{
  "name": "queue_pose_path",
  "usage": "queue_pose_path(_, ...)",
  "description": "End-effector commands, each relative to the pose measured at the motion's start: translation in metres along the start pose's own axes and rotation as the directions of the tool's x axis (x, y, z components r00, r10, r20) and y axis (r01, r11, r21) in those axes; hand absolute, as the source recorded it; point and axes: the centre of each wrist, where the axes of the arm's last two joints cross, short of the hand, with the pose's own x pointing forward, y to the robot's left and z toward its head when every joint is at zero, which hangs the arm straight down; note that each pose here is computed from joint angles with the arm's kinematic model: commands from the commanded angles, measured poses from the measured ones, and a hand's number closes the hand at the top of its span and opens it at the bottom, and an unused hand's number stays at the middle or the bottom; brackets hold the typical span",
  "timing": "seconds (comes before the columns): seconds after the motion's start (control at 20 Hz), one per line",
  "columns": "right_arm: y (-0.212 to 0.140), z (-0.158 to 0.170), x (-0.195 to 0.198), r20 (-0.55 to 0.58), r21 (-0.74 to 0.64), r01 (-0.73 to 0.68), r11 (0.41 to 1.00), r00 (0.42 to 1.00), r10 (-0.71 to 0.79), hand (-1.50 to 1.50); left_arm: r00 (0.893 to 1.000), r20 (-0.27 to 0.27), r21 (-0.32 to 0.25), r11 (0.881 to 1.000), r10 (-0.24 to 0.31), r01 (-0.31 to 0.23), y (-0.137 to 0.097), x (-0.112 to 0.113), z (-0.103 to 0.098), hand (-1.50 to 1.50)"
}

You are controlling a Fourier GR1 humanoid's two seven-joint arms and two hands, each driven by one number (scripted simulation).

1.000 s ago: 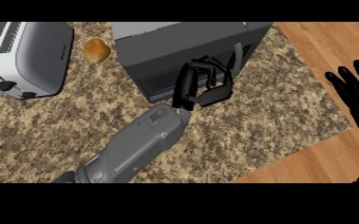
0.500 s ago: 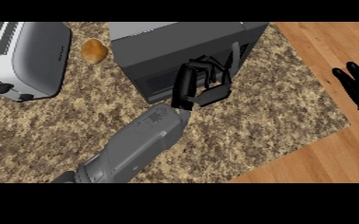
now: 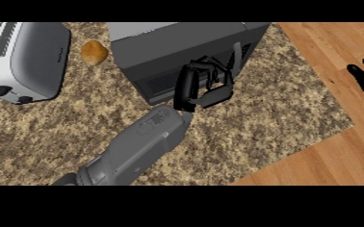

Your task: Pick up the milk, place it into the microwave and close the microwave

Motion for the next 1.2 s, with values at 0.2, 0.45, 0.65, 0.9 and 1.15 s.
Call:
queue_pose_path(0.2,-0.006,-0.003,0.007,0.000,-0.003,0.007,1.000,1.000,-0.007,-1.50,1.000,0.005,0.029,1.000,-0.009,0.008,0.006,0.004,-0.022,1.50)
queue_pose_path(0.45,-0.009,-0.007,0.012,0.000,0.009,0.012,1.000,1.000,-0.012,-1.50,1.000,0.006,0.028,1.000,0.002,-0.002,0.004,0.007,-0.025,1.50)
queue_pose_path(0.65,-0.004,-0.013,0.015,0.017,0.078,0.038,0.996,0.999,-0.039,-1.50,1.000,0.008,0.025,1.000,0.006,-0.006,0.005,0.003,-0.022,1.50)
queue_pose_path(0.9,-0.005,-0.015,0.018,0.009,0.105,0.055,0.993,0.998,-0.057,-1.50,1.000,0.020,0.029,1.000,-0.001,0.000,0.006,0.001,-0.021,1.50)
queue_pose_path(1.15,-0.007,-0.013,0.017,-0.005,0.099,0.081,0.992,0.997,-0.081,-1.50,0.999,0.031,0.026,0.999,0.017,-0.018,0.003,0.006,-0.026,1.50)
